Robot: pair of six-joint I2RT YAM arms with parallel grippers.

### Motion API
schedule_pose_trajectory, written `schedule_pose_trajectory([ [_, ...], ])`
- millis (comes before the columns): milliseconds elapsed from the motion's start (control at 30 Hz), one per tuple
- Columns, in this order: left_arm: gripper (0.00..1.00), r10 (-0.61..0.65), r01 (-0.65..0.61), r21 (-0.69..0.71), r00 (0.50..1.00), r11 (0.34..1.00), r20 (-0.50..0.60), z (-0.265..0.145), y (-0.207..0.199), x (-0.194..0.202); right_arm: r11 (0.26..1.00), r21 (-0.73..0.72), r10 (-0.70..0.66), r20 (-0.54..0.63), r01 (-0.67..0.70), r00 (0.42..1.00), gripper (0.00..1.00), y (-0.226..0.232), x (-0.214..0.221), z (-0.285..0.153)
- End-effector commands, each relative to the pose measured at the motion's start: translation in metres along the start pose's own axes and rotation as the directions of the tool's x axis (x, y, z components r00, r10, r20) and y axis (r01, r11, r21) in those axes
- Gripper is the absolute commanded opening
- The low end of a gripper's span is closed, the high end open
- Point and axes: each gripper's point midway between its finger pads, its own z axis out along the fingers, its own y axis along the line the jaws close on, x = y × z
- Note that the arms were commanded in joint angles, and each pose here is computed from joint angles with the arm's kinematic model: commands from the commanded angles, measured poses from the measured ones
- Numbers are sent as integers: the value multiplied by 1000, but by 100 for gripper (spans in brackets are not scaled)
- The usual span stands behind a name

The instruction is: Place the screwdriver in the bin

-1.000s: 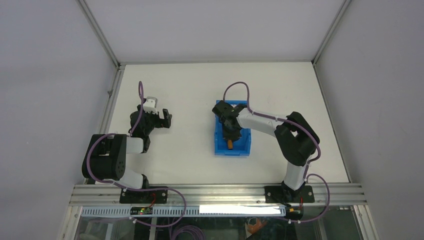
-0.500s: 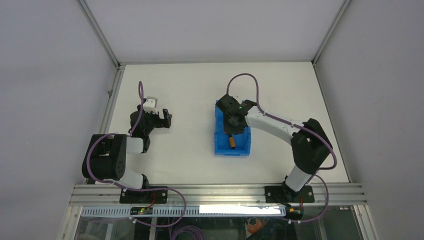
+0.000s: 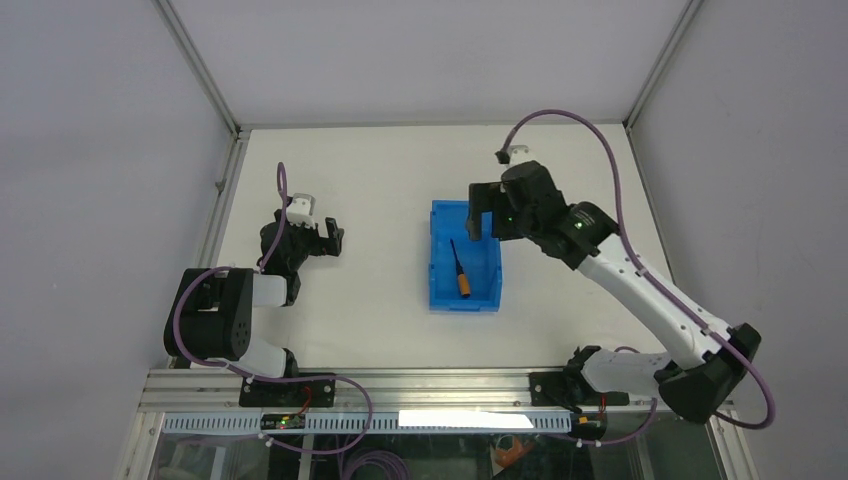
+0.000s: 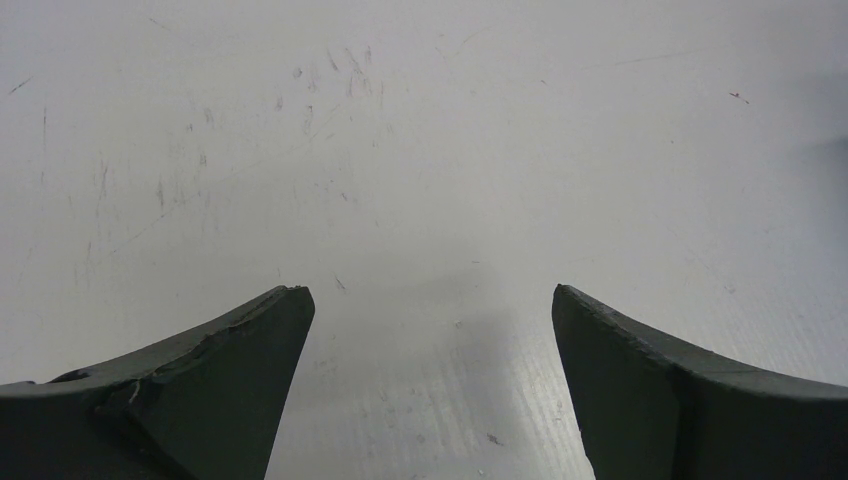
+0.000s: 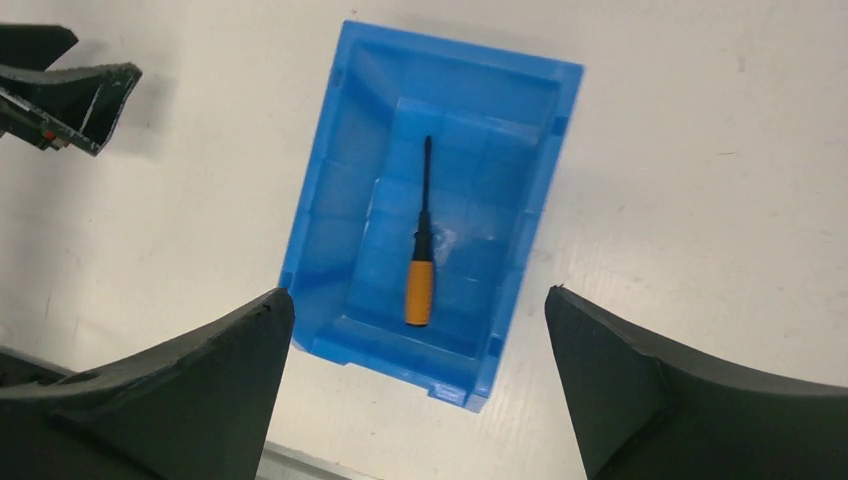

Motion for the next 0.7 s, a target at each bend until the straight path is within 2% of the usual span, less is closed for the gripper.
schedule_pose_trajectory([
  [0,99,4,-4,4,997,1000,82,4,2,-24,998,-15,-55,81,57,995,99,-22,-9,-12],
  [167,99,4,-4,5,997,1000,82,4,2,-25,996,84,-35,150,23,988,99,-63,-5,-9],
  [467,99,5,-5,5,997,1000,82,4,2,-24,942,249,154,276,-225,949,99,-152,34,14],
  [667,99,4,-5,6,997,1000,82,4,1,-24,922,281,192,262,-265,946,99,-166,71,41],
])
